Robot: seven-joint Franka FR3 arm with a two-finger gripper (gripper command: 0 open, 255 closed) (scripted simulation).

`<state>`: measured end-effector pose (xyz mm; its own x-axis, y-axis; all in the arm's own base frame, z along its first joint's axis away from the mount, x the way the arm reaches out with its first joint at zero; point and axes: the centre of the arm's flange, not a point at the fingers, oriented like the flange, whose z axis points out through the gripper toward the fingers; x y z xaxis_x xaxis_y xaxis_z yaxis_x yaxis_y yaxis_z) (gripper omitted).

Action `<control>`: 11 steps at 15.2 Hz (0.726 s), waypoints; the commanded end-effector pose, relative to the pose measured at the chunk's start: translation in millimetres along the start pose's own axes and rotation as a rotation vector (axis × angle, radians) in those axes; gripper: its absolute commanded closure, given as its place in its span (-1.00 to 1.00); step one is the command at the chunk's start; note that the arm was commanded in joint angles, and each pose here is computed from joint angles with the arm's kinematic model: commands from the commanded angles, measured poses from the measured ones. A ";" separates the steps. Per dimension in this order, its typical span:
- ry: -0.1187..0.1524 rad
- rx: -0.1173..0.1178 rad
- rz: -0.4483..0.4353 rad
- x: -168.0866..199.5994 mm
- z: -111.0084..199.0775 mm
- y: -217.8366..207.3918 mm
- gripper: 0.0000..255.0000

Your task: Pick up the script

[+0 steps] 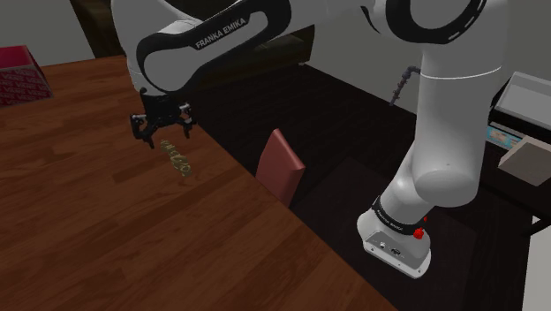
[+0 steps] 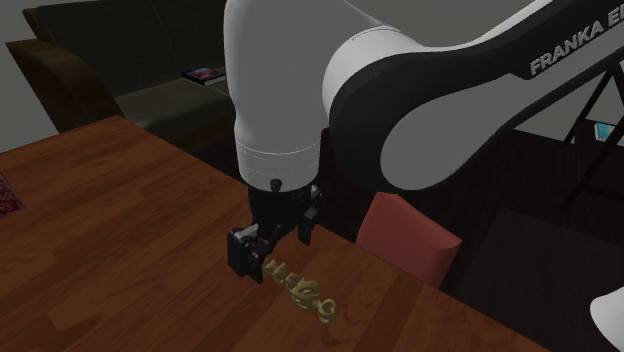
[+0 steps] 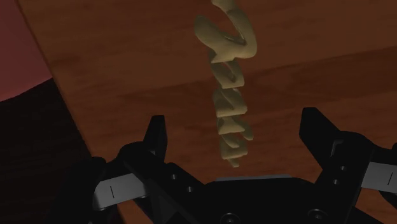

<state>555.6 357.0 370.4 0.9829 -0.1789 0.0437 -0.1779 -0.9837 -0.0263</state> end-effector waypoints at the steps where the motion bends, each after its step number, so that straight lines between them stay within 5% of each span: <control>1: 0.001 0.000 0.001 0.4 11.5 -3.0 -1.00; 7: 0.001 0.000 0.001 -0.6 35.6 -2.3 -1.00; 8: 0.001 0.000 0.001 -0.4 36.1 -2.3 1.00; 11: 0.001 0.000 0.001 -0.4 36.4 -2.0 1.00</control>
<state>557.2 359.9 334.7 0.9827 -0.1796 0.0449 -0.1785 -0.9836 -0.0266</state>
